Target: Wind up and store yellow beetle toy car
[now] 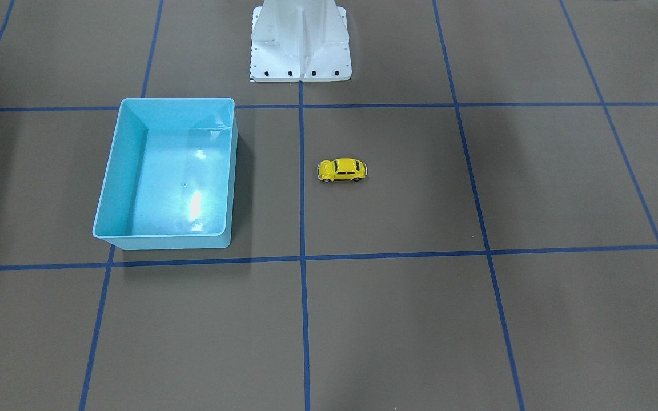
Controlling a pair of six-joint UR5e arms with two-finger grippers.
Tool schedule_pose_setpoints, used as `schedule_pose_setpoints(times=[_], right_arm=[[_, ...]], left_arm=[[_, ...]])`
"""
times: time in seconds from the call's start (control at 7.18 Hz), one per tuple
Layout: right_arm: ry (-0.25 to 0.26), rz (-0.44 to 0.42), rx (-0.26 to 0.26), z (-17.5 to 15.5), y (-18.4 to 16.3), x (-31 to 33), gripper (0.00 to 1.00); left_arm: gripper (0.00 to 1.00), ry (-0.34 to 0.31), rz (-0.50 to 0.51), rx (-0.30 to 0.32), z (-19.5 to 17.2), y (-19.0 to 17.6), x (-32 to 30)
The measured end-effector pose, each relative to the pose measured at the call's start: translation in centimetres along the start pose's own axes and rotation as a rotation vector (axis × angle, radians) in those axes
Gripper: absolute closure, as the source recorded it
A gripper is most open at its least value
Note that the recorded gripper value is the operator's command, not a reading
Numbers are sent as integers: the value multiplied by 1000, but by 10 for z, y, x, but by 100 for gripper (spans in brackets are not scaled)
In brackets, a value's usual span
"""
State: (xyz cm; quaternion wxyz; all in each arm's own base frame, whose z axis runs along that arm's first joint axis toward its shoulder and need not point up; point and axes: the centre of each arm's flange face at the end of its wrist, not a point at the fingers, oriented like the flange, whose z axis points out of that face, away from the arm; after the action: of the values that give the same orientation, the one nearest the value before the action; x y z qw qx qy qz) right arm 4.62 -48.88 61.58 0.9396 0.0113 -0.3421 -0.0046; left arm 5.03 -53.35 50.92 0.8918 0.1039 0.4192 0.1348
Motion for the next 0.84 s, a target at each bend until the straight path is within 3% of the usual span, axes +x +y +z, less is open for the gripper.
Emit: schedule_pose_setpoints(times=[0.42, 0.84], right_arm=[[0, -1, 1, 0, 0, 0, 0], [0, -1, 1, 0, 0, 0, 0]], left_arm=[[0, 64, 216, -45, 51, -78, 116], [0, -5, 390, -56, 99, -119, 216]])
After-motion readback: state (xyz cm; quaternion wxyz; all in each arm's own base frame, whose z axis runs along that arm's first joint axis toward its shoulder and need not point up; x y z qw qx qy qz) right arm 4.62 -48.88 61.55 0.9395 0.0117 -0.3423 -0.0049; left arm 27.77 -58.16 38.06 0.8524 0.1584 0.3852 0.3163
